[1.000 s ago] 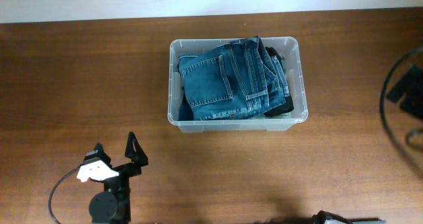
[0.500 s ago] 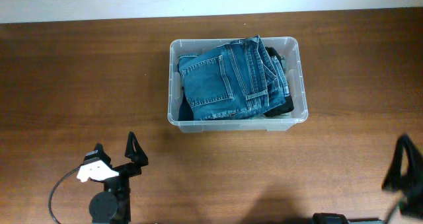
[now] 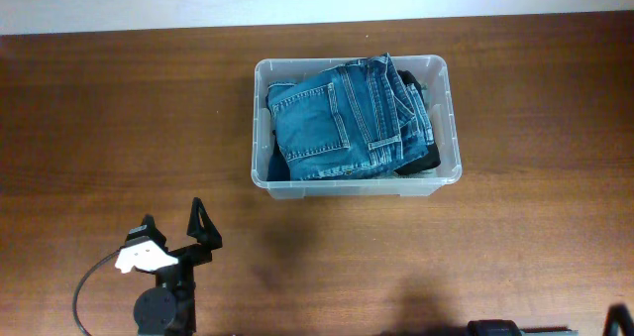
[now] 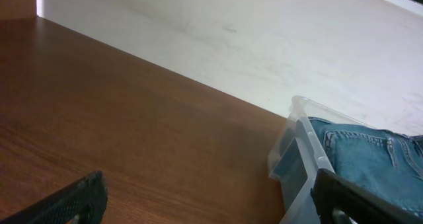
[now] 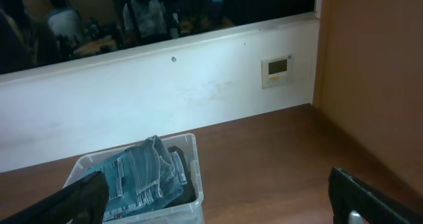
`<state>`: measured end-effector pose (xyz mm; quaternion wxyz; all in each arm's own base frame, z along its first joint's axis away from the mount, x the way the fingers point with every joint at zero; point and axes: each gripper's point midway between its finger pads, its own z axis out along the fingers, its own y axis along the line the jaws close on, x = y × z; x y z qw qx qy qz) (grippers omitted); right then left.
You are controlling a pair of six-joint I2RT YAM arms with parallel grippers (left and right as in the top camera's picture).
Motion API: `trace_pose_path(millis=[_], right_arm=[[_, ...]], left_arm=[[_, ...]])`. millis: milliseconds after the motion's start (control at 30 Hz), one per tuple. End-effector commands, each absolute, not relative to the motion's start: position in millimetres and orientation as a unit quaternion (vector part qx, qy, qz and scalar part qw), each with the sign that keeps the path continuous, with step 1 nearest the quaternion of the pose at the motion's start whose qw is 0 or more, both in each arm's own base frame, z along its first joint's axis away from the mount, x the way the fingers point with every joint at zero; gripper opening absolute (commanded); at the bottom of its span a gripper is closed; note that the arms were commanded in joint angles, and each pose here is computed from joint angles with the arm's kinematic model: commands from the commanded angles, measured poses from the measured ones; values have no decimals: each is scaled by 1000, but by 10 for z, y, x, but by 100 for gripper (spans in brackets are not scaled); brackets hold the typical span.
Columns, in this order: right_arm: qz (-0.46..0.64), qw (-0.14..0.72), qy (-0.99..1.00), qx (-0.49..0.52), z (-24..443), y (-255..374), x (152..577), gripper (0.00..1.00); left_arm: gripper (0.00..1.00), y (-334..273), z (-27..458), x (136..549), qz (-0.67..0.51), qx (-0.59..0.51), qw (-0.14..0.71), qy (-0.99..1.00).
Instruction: Pack container
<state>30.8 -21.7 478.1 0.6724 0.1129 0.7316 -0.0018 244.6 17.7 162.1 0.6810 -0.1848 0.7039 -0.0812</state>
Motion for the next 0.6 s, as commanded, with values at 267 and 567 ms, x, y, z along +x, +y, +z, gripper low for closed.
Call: trace_pose_path(millis=[267, 567], right_arm=[[2, 676, 728, 117, 4407, -220, -254, 99], [3, 657, 746, 113, 4082, -221, -458, 98]], left_arm=[[99, 190, 1615, 2443, -74, -181, 682, 704], [99, 190, 1614, 2444, -74, -181, 682, 705]])
